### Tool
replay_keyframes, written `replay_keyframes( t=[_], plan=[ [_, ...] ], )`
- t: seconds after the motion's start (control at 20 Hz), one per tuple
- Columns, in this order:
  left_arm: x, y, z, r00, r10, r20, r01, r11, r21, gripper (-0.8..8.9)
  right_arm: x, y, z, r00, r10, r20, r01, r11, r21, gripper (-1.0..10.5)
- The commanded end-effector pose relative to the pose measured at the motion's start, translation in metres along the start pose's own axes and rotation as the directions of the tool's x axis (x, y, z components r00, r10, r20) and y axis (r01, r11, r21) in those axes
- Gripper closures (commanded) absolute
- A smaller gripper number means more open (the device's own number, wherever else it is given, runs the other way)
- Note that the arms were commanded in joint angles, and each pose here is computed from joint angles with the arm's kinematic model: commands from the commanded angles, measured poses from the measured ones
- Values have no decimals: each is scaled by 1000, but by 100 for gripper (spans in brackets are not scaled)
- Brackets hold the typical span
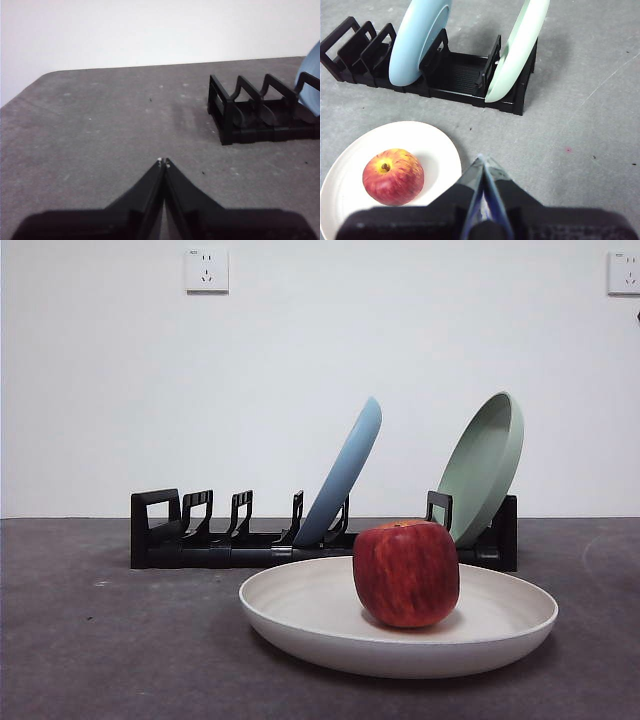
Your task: Take the yellow plate from the plate rack,put the plate on the table,take the apple from the table,put the apple in the plate
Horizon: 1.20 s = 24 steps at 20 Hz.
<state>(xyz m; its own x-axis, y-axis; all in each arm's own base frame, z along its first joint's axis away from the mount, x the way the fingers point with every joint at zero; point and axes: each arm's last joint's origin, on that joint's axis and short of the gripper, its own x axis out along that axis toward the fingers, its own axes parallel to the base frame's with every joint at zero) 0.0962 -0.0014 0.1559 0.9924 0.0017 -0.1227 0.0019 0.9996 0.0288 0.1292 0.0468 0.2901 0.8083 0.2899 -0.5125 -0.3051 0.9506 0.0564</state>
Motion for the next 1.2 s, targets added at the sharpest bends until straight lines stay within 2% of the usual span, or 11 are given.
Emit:
replay_keyframes(
  t=[0.05,0.2,1.05,1.2],
  plan=[
    [1,0,-8,999,-3,-43,3,1000,-6,816,1,0,-1,1000,-3,2,3,1000,10,946],
    [1,0,-9,998,-4,-57,-1,996,-89,816,1,0,-1,1000,-3,2,3,1000,10,946],
    [1,0,-9,998,2,-58,-7,996,-88,816,-1,0,-1,1000,0,3,0,1000,8,946],
    [1,0,-9,998,2,-58,-7,996,-88,816,-25,-4,-4,995,-42,94,52,993,-108,946]
  ],
)
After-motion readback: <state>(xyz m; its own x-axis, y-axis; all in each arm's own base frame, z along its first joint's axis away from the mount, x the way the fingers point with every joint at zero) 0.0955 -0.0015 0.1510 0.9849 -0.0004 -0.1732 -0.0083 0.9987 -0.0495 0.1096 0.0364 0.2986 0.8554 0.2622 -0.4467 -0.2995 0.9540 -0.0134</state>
